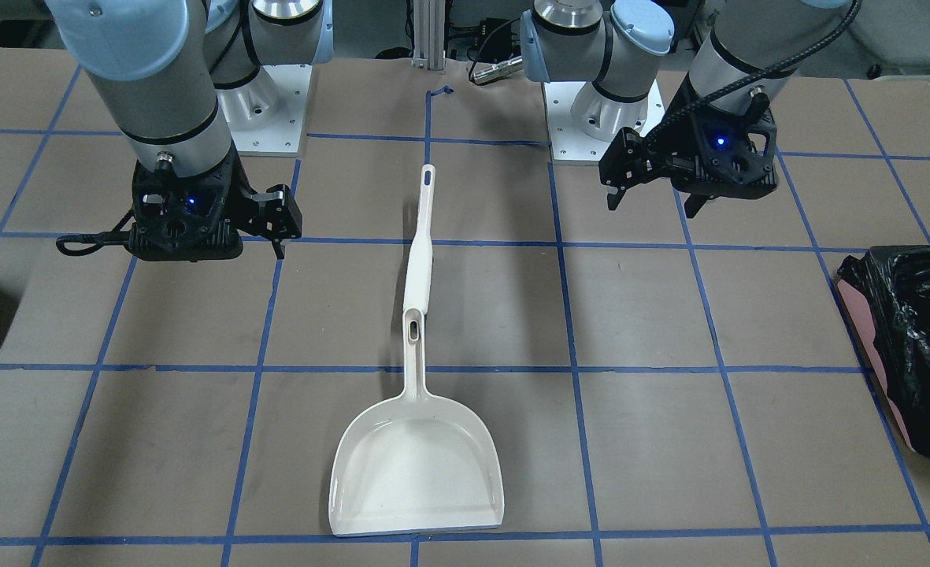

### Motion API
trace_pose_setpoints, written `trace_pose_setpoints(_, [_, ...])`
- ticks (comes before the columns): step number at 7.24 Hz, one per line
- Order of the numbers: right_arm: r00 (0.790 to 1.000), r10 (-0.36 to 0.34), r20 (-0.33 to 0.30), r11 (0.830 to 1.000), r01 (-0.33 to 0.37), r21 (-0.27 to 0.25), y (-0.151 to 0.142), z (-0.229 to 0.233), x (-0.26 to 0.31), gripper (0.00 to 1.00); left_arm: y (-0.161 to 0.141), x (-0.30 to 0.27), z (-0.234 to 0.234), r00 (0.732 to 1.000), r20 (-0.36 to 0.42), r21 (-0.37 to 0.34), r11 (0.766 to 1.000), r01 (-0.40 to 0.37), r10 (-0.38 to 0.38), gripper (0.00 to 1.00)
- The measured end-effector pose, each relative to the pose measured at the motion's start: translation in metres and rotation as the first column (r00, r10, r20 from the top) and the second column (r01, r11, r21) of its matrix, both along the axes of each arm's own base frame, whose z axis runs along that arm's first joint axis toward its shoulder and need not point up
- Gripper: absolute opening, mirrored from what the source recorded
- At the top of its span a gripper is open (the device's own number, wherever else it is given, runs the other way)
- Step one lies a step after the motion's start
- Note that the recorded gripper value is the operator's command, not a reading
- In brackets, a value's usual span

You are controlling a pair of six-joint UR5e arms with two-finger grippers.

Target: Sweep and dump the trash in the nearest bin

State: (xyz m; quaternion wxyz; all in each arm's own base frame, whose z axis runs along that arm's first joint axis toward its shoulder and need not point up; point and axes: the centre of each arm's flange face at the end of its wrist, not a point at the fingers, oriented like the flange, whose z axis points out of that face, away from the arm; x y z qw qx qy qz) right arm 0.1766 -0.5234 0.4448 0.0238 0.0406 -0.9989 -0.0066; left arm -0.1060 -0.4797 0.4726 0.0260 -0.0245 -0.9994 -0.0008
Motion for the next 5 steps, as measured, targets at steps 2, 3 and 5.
trace_pose_setpoints(2, [1.000,0.001,0.000,1.000,-0.001,0.008,0.006,0.010,-0.014,1.00,0.000,0.001,0.001,1.000,0.002,-0.003,1.000,-0.002,0.002,1.00])
trace_pose_setpoints(3, [1.000,0.004,0.005,1.000,-0.004,0.013,0.006,0.012,-0.021,1.00,-0.001,0.003,0.000,1.000,0.016,-0.005,1.000,-0.002,0.002,1.00])
trace_pose_setpoints(5, [0.999,-0.003,0.034,1.000,0.002,0.013,0.011,0.018,-0.022,1.00,-0.004,0.008,-0.003,0.998,0.058,-0.008,1.000,-0.005,0.006,1.00])
